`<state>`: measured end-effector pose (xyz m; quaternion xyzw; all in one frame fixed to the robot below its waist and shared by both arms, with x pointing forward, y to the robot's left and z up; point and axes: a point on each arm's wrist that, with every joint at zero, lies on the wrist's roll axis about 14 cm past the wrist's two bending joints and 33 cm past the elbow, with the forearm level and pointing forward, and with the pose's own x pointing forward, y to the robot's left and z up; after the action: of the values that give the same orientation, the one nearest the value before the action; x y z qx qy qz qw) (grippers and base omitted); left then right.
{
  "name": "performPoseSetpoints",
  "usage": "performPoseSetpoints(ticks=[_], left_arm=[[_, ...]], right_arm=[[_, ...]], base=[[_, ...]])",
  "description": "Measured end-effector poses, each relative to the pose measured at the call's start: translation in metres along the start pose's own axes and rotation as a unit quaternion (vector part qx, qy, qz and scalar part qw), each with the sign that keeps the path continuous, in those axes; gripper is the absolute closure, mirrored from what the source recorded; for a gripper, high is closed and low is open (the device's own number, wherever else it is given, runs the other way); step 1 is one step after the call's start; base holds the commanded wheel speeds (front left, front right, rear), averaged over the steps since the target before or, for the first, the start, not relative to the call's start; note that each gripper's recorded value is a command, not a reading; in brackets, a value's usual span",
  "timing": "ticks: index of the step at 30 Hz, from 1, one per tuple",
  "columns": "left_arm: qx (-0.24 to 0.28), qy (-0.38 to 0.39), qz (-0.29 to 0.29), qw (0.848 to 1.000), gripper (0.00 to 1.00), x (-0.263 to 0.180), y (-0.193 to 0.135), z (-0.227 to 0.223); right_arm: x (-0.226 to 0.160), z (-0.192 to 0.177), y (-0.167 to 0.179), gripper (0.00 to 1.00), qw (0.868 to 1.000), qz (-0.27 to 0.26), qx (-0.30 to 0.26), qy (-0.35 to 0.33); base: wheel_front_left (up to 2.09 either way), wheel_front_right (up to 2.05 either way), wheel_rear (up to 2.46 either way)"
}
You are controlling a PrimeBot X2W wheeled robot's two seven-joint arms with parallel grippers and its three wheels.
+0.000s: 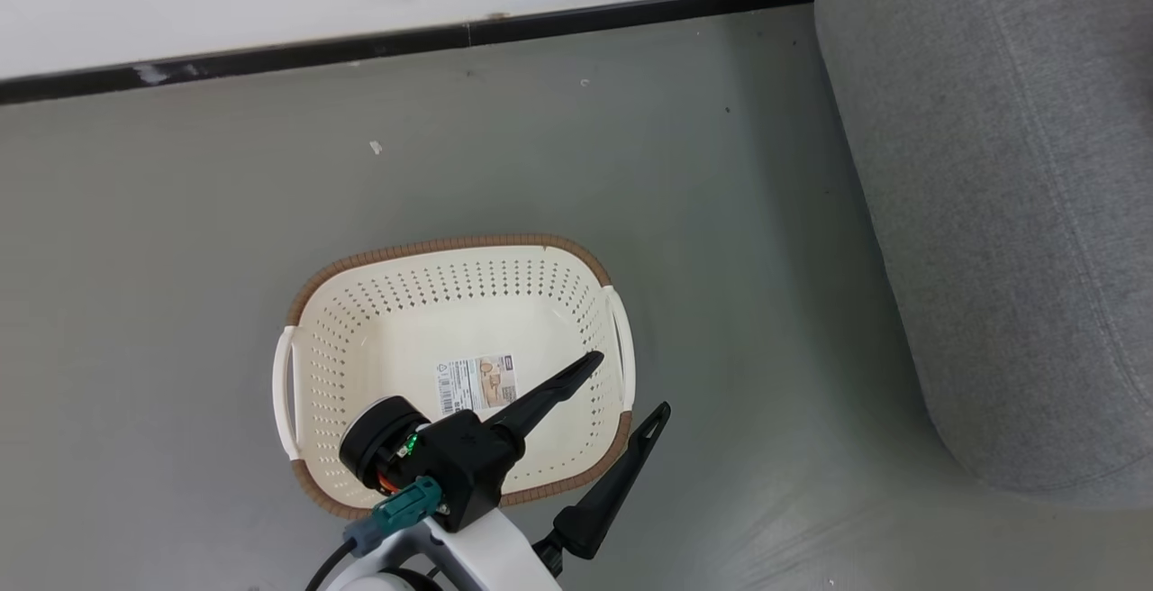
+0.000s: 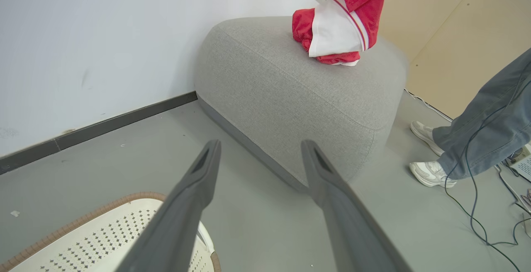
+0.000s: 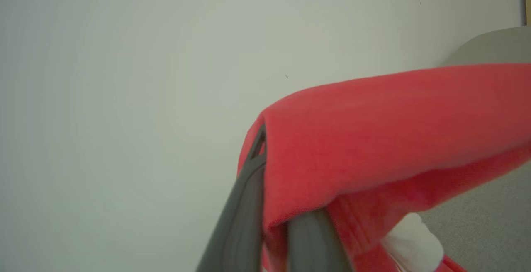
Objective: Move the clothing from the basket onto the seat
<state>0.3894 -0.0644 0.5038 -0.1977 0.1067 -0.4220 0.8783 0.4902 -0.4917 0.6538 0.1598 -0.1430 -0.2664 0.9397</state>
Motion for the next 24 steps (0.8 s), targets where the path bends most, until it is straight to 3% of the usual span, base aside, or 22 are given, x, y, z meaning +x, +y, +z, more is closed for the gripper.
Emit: performPoseSetpoints(ticks=[11,17,24], left_arm=[[-0.004,-0.001,0.007,1.0,0.0,0.008,0.019,-0.001],[-0.001,0.006,0.013,1.0,0.0,0.011,0.031,-0.007],[-0.01,0.02,0.018,1.0,0.0,0.012,0.039,-0.017]], right_arm=[[0.023,-0.011,-0.015,1.0,0.999,-0.04,-0.005,-0.002],[0.038,0.011,-0.008,1.0,0.999,-0.037,-0.023,-0.03],[0.044,0.009,-0.018,1.0,0.995,-0.051,-0.085,-0.02]], base=[[0.0,0.0,0.0],[0.0,0.0,0.0],[0.0,0.0,0.0]])
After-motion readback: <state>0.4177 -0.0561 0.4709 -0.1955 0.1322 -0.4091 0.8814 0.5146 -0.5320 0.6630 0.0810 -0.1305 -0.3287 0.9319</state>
